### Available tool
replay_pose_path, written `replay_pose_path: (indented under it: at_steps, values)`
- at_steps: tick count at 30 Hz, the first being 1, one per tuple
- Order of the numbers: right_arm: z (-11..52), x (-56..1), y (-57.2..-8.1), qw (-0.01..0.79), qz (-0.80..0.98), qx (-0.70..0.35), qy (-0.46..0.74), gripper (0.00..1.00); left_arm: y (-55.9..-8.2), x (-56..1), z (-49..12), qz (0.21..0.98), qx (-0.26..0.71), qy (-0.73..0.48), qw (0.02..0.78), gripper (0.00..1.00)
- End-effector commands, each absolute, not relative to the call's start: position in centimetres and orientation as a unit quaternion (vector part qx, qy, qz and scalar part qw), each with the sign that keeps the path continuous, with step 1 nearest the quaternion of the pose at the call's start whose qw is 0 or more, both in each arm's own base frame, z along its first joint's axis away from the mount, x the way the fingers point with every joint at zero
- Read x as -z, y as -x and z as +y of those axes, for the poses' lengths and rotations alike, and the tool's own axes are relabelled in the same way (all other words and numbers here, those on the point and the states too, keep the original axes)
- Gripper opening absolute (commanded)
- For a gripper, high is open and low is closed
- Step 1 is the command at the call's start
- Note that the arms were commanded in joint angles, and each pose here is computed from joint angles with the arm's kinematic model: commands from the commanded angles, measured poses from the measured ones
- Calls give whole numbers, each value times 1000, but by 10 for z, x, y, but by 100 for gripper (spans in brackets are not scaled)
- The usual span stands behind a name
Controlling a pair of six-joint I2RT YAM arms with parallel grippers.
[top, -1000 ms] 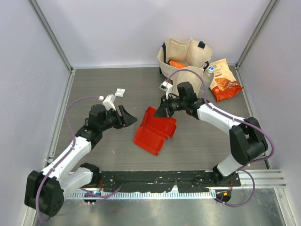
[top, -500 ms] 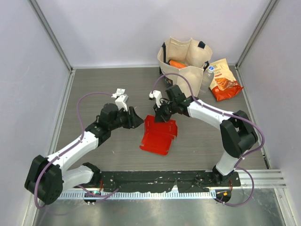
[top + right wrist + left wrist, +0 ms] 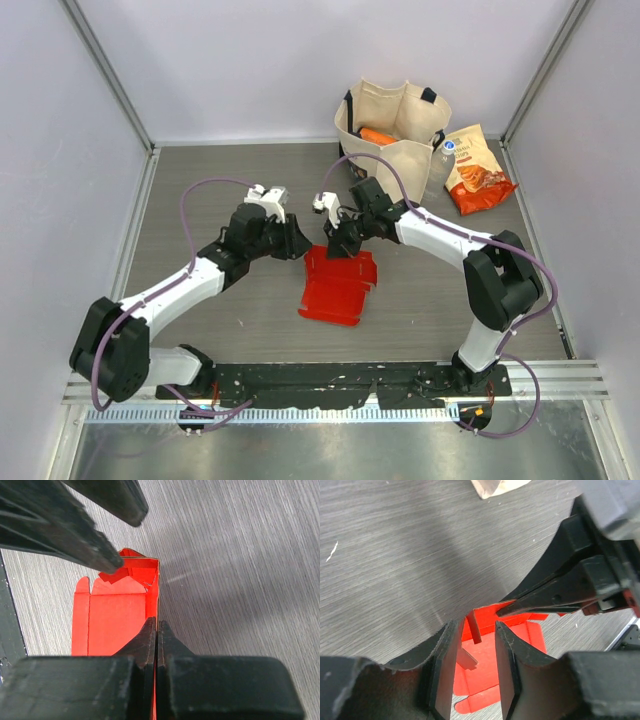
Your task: Fold the paper box
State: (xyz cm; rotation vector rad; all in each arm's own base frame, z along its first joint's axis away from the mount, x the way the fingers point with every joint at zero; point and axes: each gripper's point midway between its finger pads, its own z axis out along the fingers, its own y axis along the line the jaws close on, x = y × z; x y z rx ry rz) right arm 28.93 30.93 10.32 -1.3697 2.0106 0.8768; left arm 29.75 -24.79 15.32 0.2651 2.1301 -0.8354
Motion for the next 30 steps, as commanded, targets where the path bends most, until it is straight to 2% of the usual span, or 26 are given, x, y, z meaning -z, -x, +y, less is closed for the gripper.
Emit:
replay_pose_path:
  at_steps: [1, 17, 22, 25, 28, 29, 30]
  values:
    - [316, -111, -296, 290, 732, -331, 521, 0, -303, -161, -256, 839, 331, -126, 414, 37]
    - [320, -114, -300, 301, 733, -331, 513, 0, -301, -143, -259, 861, 207, -170, 432, 17]
    - [321, -118, -301, 307, 733, -332, 508, 0, -304, -137, -259, 866, 178, -173, 434, 18]
    - [321, -118, -300, 306, 735, -330, 507, 1, -304, -135, -260, 867, 174, -171, 434, 15]
    - [320, -121, -303, 307, 750, -326, 487, 13, -305, -136, -259, 866, 164, -169, 441, 8]
    - [320, -123, -305, 310, 756, -324, 478, 25, -305, -137, -259, 865, 162, -169, 443, 5]
    - [315, -123, -312, 318, 773, -303, 458, 30, -305, -137, -258, 865, 160, -166, 445, 3]
